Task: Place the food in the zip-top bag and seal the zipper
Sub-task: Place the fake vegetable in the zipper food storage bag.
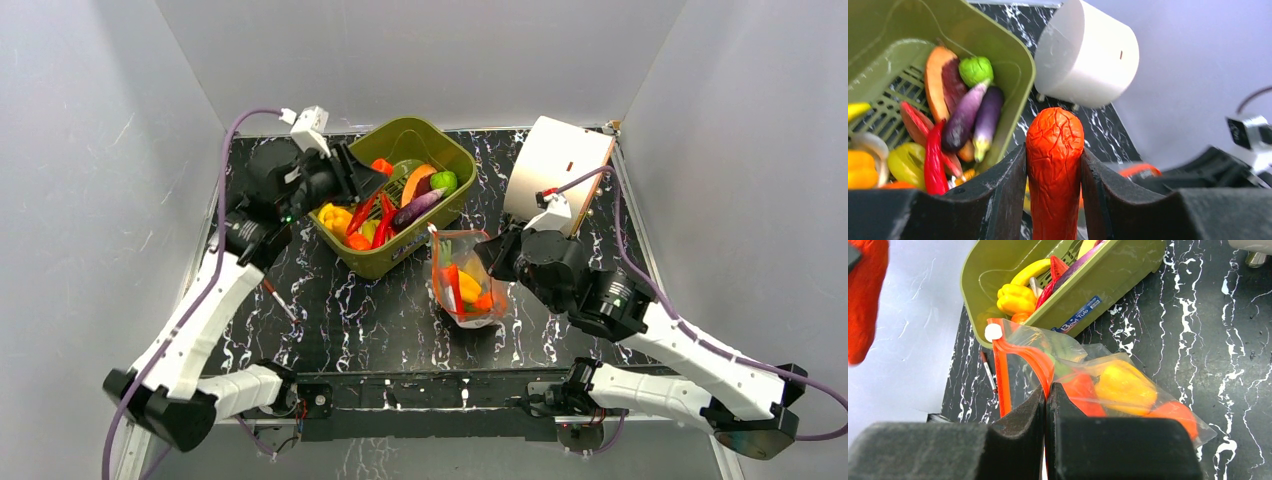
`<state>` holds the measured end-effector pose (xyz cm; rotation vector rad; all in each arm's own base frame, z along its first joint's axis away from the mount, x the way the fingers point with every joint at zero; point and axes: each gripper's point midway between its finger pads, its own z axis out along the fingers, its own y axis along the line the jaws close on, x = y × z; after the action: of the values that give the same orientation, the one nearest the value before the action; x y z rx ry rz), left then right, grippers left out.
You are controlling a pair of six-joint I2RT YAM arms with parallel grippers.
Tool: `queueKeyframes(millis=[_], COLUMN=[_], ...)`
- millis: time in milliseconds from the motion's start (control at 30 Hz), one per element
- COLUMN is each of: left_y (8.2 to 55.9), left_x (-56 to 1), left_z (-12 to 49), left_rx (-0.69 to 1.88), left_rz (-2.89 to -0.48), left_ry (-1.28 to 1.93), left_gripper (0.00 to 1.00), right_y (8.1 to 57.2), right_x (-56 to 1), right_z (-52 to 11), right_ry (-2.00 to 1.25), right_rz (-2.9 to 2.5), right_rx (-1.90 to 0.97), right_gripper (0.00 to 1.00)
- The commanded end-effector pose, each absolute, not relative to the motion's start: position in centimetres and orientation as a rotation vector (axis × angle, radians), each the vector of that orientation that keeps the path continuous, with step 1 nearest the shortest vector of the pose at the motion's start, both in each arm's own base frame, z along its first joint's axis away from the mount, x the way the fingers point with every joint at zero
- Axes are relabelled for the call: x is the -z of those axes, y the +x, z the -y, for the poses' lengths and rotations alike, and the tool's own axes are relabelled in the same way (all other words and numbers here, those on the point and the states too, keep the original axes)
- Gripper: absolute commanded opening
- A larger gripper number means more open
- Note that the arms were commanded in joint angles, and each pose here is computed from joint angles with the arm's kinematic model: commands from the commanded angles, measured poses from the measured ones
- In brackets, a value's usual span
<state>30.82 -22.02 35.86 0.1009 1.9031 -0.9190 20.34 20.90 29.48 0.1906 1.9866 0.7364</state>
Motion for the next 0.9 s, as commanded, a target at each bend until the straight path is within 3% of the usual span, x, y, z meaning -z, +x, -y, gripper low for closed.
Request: queueKeyframes(millis=[0, 267, 600, 867], left_y=[26.1, 21.7, 19.5, 18.4], left_x=[-35.2, -34.0, -32.0, -29.9], left_z=[22.1, 24.3, 26.0, 27.9], left_rx=[1.052, 1.318, 1.531, 1.511], left_rz=[-1.973, -2.100, -2.170, -2.274], left_ry=[0.112, 0.226, 0.277, 0.317], left_gripper=[0.23, 0.23, 0.23, 0.24], right_y=[21.3, 22.6, 23.4, 23.6], right_x=[-31.2, -31.5, -31.6, -32.0], right_z=[-22.4, -23.8, -25.5, -26.5], right_ry=[0.247, 0.262, 0.257, 0.246], right_rz=[-1.931, -1.915, -1.907, -1.896], right_rx=[-0.805, -0.798, -0.824, -0.860], right_gripper=[0.00, 0.00, 0.00, 0.00])
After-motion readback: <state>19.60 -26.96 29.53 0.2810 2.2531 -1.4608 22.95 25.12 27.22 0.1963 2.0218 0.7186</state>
